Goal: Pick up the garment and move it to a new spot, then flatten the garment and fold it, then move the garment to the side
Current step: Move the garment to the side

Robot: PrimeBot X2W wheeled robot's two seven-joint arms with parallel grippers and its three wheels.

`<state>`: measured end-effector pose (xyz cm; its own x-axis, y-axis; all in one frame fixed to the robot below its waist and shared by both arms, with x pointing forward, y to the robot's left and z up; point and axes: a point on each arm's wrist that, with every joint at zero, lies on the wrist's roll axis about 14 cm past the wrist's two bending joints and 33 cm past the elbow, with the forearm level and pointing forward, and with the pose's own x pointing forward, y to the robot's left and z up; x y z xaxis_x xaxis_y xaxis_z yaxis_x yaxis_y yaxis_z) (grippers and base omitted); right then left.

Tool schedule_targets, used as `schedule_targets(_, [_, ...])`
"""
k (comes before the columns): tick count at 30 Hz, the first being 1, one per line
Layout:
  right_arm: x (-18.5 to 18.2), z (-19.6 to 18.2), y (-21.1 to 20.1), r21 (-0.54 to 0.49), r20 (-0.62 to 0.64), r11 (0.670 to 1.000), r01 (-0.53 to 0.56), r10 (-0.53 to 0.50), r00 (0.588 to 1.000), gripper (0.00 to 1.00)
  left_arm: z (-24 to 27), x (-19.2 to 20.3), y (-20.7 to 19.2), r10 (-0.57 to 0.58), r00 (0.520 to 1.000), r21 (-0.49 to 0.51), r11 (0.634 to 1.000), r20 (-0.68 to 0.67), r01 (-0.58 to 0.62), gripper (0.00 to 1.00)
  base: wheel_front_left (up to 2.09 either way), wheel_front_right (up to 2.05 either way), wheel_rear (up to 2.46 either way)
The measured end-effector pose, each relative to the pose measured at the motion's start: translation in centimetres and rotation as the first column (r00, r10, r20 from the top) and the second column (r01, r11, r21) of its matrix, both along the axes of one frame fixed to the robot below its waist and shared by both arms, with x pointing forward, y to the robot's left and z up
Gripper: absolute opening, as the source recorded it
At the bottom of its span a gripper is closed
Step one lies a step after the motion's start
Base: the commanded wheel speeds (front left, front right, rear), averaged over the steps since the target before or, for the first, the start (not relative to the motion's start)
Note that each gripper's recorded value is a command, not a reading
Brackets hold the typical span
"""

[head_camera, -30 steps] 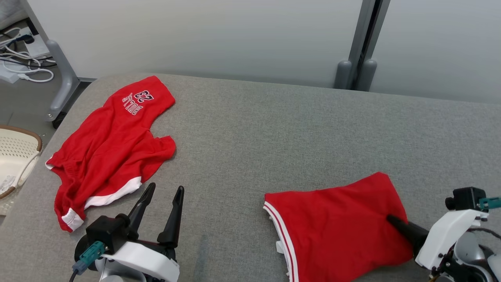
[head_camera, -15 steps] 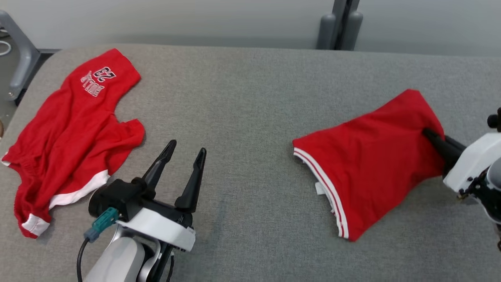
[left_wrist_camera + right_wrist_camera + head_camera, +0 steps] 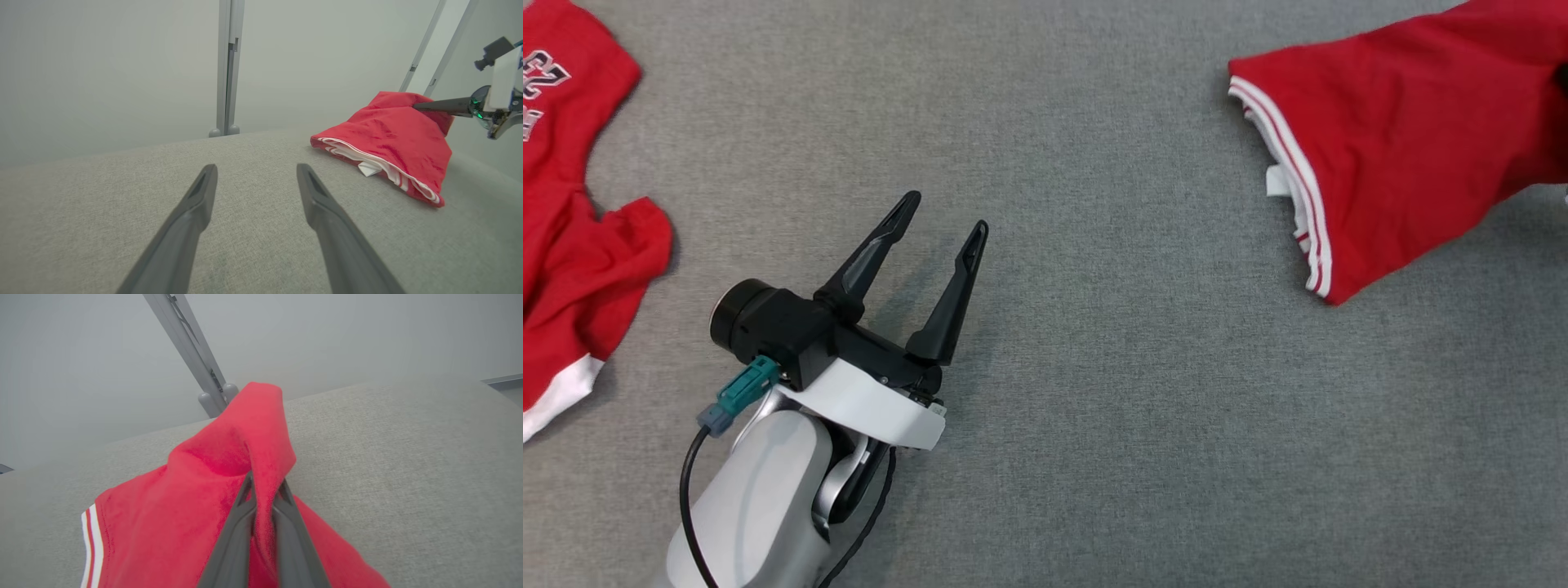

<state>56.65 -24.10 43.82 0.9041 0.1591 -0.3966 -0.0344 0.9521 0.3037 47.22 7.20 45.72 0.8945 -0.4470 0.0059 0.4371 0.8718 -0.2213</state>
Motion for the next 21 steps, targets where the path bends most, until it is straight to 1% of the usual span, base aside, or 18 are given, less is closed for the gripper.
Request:
schedule_targets(4, [0.7,-1.0,-3.5,-0.052,0.003,0.995,0.083,-0.083,0.997,0.00,-1.9,0.7,-1.2,-0.035,0.999,-0.006,0.999,-0.034,0.034,1.00,0.00,0.00,0.00])
schedule_targets(6, [1.0,-1.3,-5.4,-0.100,0.013,0.988,0.119,-0.119,0.993,0.00,-2.7,0.9,-1.5,-0.046,0.998,-0.006,0.999,-0.047,0.046,1.00,0.00,0.00,0.00])
schedule_targets(8, [1.1,-1.7,-6.5,-0.121,0.015,0.981,0.150,-0.149,0.989,0.00,-3.0,1.3,-1.8,-0.057,0.997,-0.008,0.998,-0.047,0.057,1.00,0.00,0.00,0.00])
schedule_targets(10, [1.1,-2.2,-7.0,-0.143,0.010,0.977,0.160,-0.160,0.987,0.00,-3.5,1.3,-2.0,-0.067,0.996,-0.009,0.998,-0.056,0.066,1.00,0.00,0.00,0.00])
schedule_targets(13, [1.5,-2.2,-7.7,-0.150,0.019,0.971,0.186,-0.185,0.983,0.00,-3.7,1.3,-2.0,-0.071,0.996,-0.005,0.998,-0.060,0.070,1.00,0.00,0.00,0.00])
schedule_targets(15, [1.8,-2.2,-7.4,-0.166,0.022,0.971,0.174,-0.173,0.985,0.00,-3.8,1.3,-1.9,-0.070,0.996,-0.003,0.998,-0.061,0.070,1.00,0.00,0.00,0.00])
schedule_targets(18, [2.2,-2.3,-7.7,-0.181,0.022,0.966,0.186,-0.185,0.983,0.00,-3.9,1.3,-1.5,-0.064,0.996,0.003,0.998,-0.063,0.065,1.00,0.00,0.00,0.00])
schedule_targets(19, [2.2,-2.5,-7.6,-0.182,0.013,0.966,0.185,-0.186,0.982,0.17,-3.8,1.3,-1.4,-0.062,0.996,0.005,0.998,-0.062,0.062,1.00,0.00,0.00,0.00])
schedule_targets(20, [2.1,-2.7,-7.6,-0.192,0.007,0.964,0.183,-0.185,0.983,0.47,-3.8,1.2,-1.4,-0.060,0.996,0.005,0.998,-0.061,0.060,1.00,0.00,0.00,0.00])
schedule_targets(21, [2.2,-2.7,-7.7,-0.196,0.011,0.963,0.186,-0.188,0.982,1.00,-3.7,1.2,-1.3,-0.058,0.996,0.006,0.998,-0.062,0.058,1.00,0.00,0.00,0.00])
